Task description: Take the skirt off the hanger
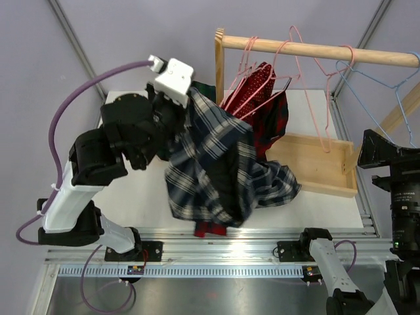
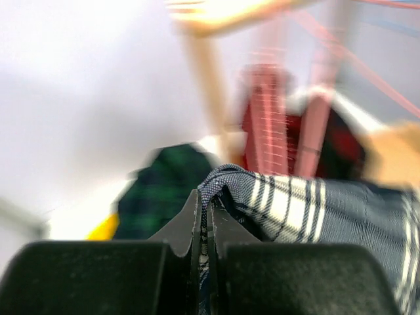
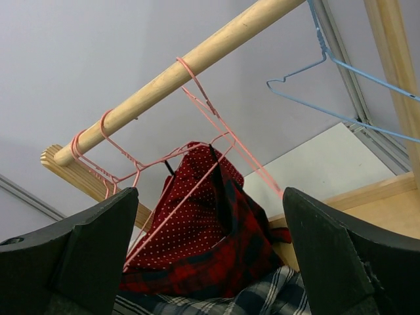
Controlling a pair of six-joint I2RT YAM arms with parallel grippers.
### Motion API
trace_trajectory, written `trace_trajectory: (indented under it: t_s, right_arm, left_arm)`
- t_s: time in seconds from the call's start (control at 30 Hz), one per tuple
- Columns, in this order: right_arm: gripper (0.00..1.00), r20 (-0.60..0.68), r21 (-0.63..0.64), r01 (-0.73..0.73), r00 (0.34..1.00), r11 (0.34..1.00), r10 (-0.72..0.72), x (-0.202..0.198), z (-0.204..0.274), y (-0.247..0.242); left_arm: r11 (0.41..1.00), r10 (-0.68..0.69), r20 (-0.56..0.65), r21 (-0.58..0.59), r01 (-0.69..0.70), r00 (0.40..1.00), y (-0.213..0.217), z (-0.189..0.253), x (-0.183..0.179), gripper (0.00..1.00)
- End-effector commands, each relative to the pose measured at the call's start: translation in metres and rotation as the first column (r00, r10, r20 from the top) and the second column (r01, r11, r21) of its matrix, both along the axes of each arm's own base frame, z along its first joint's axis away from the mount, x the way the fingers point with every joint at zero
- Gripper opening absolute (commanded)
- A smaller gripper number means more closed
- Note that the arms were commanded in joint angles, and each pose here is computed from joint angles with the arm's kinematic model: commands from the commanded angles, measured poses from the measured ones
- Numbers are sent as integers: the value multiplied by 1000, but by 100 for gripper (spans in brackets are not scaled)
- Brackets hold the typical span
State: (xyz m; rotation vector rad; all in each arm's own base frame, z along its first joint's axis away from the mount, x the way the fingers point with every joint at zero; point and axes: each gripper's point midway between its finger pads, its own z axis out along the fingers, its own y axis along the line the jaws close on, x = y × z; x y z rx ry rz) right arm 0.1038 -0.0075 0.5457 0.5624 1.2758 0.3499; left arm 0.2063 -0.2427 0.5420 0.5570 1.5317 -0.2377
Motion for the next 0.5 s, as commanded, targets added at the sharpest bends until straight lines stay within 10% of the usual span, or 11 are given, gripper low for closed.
trace_trajectory:
  t_s: [0.0, 0.47]
  right_arm:
    - [100, -12, -31, -38, 999, 999, 38, 26, 3, 5]
    - [99, -75, -54, -57, 996, 997, 52, 60, -16, 5]
  left_arm:
    - [956, 279, 130, -136, -261, 952, 75, 58, 38, 0]
    - [790, 608, 359, -366, -493, 708, 182, 147, 132, 0]
